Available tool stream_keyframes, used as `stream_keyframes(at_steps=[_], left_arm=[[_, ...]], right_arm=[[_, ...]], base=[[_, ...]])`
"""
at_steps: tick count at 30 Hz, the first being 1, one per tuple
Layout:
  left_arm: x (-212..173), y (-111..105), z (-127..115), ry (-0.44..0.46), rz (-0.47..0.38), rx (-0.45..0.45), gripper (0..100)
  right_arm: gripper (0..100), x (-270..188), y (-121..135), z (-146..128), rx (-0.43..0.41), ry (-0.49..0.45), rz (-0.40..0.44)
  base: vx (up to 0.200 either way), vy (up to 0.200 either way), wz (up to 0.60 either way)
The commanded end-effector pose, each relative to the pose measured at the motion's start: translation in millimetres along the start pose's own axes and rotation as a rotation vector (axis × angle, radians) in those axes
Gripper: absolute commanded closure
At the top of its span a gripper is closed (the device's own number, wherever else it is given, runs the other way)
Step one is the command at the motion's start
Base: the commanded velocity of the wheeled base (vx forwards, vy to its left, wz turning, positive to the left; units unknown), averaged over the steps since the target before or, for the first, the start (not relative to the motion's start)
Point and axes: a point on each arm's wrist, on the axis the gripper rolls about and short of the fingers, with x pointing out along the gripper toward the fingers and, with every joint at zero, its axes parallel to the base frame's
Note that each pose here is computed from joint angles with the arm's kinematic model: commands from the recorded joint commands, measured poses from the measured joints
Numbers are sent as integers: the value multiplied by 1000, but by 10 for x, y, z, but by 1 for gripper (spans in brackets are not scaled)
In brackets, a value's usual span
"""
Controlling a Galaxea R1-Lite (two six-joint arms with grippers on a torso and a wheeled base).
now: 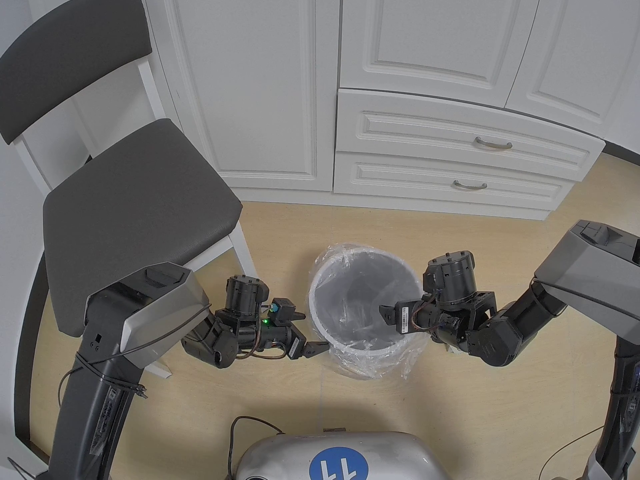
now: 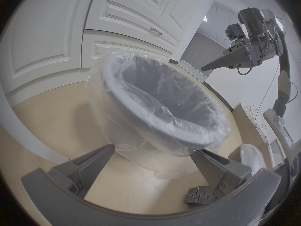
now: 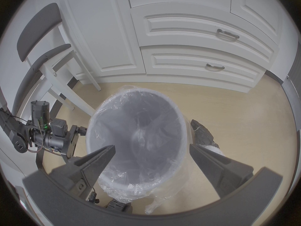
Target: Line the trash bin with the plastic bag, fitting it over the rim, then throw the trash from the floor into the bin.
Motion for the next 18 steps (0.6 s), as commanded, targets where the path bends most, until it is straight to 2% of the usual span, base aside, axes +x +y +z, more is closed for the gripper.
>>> stream_keyframes(at_steps=[1,9,10,18], left_arm=[[102,-39,19,-3,-16,12,0],[116,-30,31,-13,-25,20,0],[112,-25,26,-12,-25,18,100],[125,40,38,-25,-14,13,100]], right_arm=[[0,30,-5,-32,-2,9,-4],[0,63,-4,-69,-4,18,-6],[0,66,-5,-74,-4,20,-6],[0,70,-5,-79,-5,21,-6]], base=[[0,0,0],[0,0,0],[0,0,0],[0,0,0]])
